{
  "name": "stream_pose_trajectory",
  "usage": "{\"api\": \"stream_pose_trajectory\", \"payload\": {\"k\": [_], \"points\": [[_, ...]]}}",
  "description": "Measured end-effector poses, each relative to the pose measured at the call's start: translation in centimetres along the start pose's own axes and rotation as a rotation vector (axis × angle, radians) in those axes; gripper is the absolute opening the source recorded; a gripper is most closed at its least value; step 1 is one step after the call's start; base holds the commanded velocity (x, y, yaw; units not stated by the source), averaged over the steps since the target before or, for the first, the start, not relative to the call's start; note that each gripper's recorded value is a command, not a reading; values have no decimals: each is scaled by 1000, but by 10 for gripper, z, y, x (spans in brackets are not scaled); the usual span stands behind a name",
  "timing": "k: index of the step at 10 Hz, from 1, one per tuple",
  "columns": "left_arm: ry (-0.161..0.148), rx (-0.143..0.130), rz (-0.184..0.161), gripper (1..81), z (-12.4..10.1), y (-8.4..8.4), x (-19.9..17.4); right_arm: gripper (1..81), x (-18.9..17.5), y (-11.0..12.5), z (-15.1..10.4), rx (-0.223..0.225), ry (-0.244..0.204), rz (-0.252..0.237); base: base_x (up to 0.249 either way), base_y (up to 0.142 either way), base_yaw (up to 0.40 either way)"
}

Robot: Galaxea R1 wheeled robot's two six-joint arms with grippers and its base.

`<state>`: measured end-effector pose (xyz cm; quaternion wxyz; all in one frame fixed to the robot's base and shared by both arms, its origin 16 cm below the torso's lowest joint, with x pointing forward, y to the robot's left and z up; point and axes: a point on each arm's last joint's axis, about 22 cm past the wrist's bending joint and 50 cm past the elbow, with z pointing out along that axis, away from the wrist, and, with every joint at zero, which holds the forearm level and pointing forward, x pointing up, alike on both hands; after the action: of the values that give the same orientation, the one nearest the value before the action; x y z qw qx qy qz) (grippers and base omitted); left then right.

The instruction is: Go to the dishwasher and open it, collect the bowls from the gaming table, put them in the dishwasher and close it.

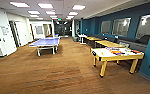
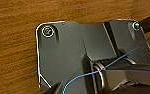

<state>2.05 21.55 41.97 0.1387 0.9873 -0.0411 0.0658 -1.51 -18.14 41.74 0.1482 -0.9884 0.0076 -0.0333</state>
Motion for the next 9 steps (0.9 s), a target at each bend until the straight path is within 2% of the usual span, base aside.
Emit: {"api": "stream_pose_trajectory", "payload": {"k": [2,4,6,7,9], "points": [[0,3,0,811,0,-2,1,811,0,-1,0,1,0,0,188,0,0],[5,-5,0,811,1,2,3,811,-1,3,-1,-5,-1,0,191,0,0],[-5,16,0,811,-2,-9,-3,811,-4,-7,1,10,-6,1,193,0,0],[7,-11,1,811,1,6,4,811,3,4,-1,-6,6,-1,196,0,0],[7,-11,1,811,1,6,3,811,-3,4,-1,-7,-1,1,221,0,0]]}}
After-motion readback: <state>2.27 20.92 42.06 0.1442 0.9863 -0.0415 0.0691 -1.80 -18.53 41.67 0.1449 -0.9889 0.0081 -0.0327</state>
